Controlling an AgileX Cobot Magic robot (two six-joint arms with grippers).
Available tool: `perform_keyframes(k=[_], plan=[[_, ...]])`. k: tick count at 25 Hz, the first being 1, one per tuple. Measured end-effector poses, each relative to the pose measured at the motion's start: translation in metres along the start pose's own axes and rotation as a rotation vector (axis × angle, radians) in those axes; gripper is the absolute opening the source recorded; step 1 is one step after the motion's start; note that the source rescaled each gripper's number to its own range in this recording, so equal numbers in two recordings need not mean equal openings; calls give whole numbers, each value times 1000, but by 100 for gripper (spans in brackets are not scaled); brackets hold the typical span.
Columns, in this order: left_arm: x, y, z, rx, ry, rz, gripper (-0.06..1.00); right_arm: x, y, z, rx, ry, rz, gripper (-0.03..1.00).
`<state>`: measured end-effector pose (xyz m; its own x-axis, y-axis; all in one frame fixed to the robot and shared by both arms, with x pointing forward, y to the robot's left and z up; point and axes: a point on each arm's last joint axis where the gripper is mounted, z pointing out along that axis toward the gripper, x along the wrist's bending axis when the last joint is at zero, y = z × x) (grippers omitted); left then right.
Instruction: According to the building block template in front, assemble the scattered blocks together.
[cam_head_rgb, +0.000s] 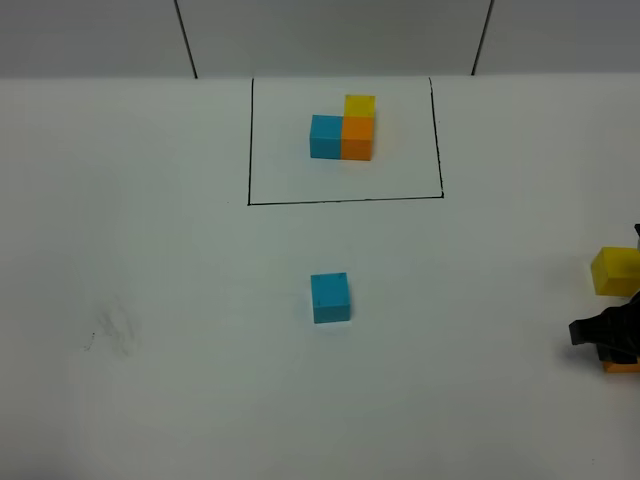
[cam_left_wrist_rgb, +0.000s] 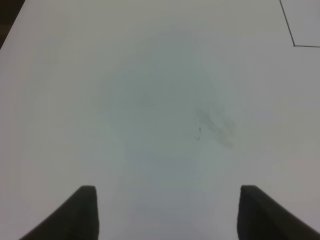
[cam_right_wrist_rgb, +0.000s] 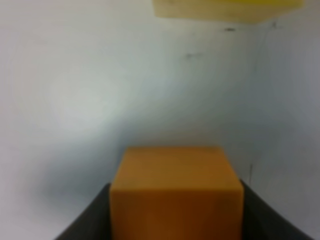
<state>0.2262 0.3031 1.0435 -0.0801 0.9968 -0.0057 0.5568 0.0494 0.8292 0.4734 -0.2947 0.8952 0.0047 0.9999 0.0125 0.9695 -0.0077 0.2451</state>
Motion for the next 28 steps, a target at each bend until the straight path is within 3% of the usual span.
perform_keyframes(k=[7, 11, 16, 23, 28], plan=[[0, 0, 0, 0, 1, 0, 34, 18, -7, -28, -1, 21, -95, 22], [0, 0, 0, 0, 1, 0, 34, 47, -6, -46, 1, 55, -280, 22], [0, 0, 0, 0, 1, 0, 34, 93, 26, -64, -88, 99, -564, 22], [0, 0, 0, 0, 1, 0, 34, 139, 62, -39, 54, 108, -949, 22], [0, 0, 0, 0, 1, 0, 34, 172, 76, -23, 51, 116, -1170, 22]])
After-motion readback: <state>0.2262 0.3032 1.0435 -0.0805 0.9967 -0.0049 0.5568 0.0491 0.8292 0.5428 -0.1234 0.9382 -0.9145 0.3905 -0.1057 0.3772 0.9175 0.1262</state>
